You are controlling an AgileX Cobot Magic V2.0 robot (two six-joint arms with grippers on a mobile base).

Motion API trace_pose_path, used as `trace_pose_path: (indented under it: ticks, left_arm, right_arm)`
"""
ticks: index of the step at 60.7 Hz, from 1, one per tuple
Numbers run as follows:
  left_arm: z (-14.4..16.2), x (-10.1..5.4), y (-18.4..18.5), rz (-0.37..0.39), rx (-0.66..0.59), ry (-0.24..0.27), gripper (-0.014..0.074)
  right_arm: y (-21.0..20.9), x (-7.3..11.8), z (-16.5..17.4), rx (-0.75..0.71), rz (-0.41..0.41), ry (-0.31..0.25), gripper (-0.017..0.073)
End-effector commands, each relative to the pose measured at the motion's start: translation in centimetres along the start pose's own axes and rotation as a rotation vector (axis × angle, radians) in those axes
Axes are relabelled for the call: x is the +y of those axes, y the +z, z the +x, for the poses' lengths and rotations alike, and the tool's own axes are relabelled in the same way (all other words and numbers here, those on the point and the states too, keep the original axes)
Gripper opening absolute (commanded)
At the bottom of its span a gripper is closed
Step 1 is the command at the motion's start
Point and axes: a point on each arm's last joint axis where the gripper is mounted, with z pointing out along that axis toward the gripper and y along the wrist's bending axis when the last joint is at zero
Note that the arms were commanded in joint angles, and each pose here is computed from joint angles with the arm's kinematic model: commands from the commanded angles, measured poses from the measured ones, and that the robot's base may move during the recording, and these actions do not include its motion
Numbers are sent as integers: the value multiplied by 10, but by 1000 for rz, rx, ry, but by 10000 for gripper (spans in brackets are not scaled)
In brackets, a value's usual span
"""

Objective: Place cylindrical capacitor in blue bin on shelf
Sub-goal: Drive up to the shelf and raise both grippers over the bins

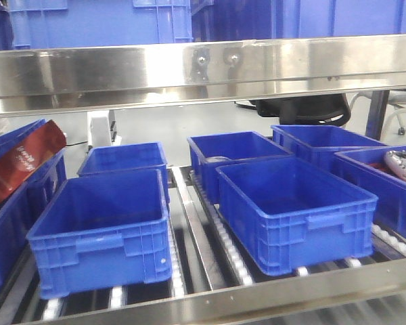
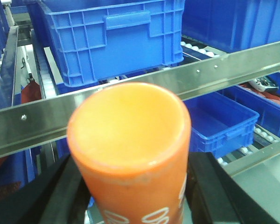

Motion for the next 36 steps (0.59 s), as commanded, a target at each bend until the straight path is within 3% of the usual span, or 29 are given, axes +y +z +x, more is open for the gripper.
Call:
trace_pose_path:
  ticks: [1, 36]
  left_arm:
    - [-3, 0, -1, 6, -28, -1, -111]
    - [-3, 0, -1, 6, -28, -1, -111]
  right_arm:
    - [0, -1, -2, -24, 6, -10, -162]
    - [0, -1, -2, -24, 6, -10, -162]
